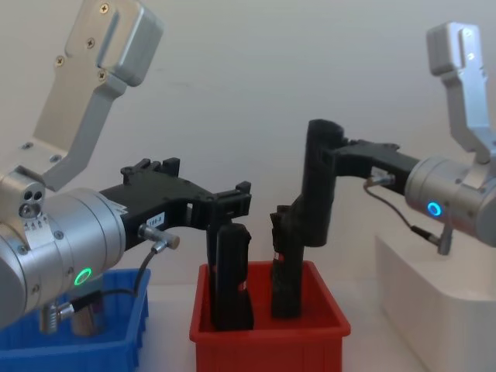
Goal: Pick the cotton swabs from the blue box and place them into the white box.
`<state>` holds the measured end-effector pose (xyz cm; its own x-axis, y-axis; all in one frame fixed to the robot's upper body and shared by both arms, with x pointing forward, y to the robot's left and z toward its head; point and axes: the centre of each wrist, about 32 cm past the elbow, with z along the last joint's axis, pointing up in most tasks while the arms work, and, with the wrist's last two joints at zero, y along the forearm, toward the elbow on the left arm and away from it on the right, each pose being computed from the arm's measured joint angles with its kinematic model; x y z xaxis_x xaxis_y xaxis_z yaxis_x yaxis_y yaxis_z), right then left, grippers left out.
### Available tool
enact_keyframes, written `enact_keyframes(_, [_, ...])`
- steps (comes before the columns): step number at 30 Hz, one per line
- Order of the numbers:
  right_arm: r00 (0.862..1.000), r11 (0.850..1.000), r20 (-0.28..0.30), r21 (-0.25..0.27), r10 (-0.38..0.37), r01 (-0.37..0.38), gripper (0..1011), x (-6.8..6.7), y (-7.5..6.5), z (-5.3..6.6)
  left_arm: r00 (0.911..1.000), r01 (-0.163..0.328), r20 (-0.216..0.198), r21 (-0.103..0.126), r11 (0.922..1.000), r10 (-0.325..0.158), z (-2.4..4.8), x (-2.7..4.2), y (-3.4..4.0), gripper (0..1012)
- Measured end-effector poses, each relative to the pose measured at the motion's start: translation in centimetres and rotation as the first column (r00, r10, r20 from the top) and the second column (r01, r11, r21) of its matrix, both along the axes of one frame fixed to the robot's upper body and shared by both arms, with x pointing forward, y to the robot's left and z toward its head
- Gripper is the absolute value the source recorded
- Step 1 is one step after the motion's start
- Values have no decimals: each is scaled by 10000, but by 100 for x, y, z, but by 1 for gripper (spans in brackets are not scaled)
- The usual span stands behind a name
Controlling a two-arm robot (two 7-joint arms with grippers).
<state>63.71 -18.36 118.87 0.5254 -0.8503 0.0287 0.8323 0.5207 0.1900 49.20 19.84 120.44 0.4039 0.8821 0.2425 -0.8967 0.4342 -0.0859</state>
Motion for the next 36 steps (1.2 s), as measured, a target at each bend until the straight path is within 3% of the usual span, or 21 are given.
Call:
enact_keyframes(13, [9880,9882,259,229,-1522,1516,312,-392,-274,259,10000,0,0,0,10000,0,0,0,0,1004])
enact_keyframes(20, [9643,9644,225,193,-2640,2636,312,-607,-505,361,10000,0,0,-1,10000,0,0,0,0,1004])
enact_keyframes(26, [9418,9418,27,51,-3361,3361,312,-749,-687,386,10000,0,-1,-1,10000,0,0,0,0,1004])
enact_keyframes(36, [9149,9159,-437,-206,-4013,4008,312,-914,-859,350,10000,0,0,0,10000,0,0,0,0,1004])
